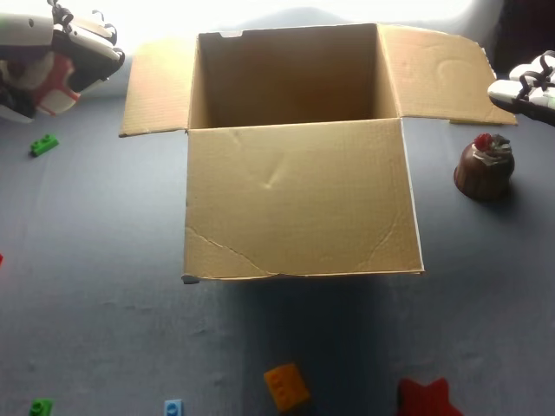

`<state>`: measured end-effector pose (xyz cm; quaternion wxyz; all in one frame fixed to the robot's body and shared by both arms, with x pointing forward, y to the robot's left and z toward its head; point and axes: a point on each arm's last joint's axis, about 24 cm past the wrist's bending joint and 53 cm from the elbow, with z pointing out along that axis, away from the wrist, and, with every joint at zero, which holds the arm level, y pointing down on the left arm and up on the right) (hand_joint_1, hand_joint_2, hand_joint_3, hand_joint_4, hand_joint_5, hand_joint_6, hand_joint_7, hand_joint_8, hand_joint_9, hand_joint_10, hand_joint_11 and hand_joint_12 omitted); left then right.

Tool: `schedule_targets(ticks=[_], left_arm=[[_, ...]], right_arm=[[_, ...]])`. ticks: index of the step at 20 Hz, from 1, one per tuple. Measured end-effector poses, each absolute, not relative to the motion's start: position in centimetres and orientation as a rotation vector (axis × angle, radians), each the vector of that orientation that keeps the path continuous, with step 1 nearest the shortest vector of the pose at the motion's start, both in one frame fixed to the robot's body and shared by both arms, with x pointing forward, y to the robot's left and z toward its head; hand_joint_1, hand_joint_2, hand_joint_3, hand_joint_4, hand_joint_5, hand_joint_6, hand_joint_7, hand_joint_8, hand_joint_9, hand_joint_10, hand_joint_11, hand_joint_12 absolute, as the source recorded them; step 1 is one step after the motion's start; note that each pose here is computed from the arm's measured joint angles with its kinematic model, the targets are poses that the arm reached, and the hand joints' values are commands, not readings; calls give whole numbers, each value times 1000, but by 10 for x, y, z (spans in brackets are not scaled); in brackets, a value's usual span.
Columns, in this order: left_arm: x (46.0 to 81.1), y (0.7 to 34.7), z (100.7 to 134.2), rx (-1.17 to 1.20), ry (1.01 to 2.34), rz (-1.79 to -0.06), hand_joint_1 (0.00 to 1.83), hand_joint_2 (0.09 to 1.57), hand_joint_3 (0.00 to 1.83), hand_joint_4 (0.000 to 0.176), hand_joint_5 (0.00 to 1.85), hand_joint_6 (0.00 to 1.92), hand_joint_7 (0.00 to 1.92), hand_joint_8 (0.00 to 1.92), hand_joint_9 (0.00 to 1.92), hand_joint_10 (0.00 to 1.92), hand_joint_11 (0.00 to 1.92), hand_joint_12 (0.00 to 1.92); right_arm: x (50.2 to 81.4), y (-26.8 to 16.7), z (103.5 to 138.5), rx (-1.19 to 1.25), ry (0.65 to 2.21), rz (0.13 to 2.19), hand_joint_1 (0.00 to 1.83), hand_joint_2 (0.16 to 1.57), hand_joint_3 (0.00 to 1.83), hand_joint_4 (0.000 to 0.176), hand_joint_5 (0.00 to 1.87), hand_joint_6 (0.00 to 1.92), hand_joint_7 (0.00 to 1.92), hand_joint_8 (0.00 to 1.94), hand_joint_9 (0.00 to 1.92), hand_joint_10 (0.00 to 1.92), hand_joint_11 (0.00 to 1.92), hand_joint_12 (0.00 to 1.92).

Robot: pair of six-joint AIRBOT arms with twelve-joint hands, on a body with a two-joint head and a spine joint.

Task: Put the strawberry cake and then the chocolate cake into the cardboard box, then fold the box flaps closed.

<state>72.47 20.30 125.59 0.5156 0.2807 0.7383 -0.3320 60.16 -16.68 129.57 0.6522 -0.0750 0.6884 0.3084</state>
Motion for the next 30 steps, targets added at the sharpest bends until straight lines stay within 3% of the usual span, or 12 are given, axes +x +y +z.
schedule_targets(ticks=[9,11,13,14,17,22,24,25,30], left_arm=[[722,187,1297,728,1682,-808,1442,1376,3,0,390,1883,349,1837,408,1808,507,1879],[718,174,1300,767,1672,-818,1443,1380,2,0,391,1894,334,1851,404,1823,493,1873],[715,159,1303,800,1664,-831,1445,1370,0,0,390,1897,372,1807,431,1776,510,1854],[713,152,1304,822,1659,-834,1448,1368,0,0,397,1906,383,1791,431,1767,508,1850],[710,134,1310,863,1642,-847,1445,1367,0,0,396,1856,382,1805,439,1783,511,1863],[704,99,1311,952,1626,-855,1449,1359,0,0,392,1888,417,1760,454,1733,507,1866],[698,85,1311,987,1614,-870,1447,1359,0,0,389,1884,410,1775,452,1728,518,1861],[695,76,1311,1013,1610,-870,1449,1358,0,0,386,1902,421,1746,449,1730,521,1862],[690,44,1311,1085,1593,-881,1449,1360,1,0,404,1891,404,1776,449,1735,500,1861]], right_arm=[[602,-167,1296,-171,1562,700,1157,1096,6,20,0,0,29,4,51,2,0,279],[601,-166,1296,-171,1562,700,1172,1082,0,15,7,2,44,4,65,7,0,311],[601,-167,1296,-171,1562,700,1173,1075,0,21,4,1,38,0,80,11,0,343],[601,-166,1296,-171,1562,700,1168,1077,0,15,6,2,43,1,78,8,0,324],[602,-167,1296,-164,1564,705,1154,1088,3,22,8,2,34,4,72,5,0,233],[602,-168,1295,-138,1570,719,1154,1090,3,11,0,0,35,2,80,5,0,295],[604,-170,1295,-107,1577,737,1158,1090,2,17,0,0,25,0,77,4,0,308],[604,-170,1295,-103,1578,739,1159,1098,6,20,0,0,23,0,62,3,0,213],[604,-171,1294,-84,1584,750,1145,1091,2,17,8,3,51,3,90,11,0,275]])
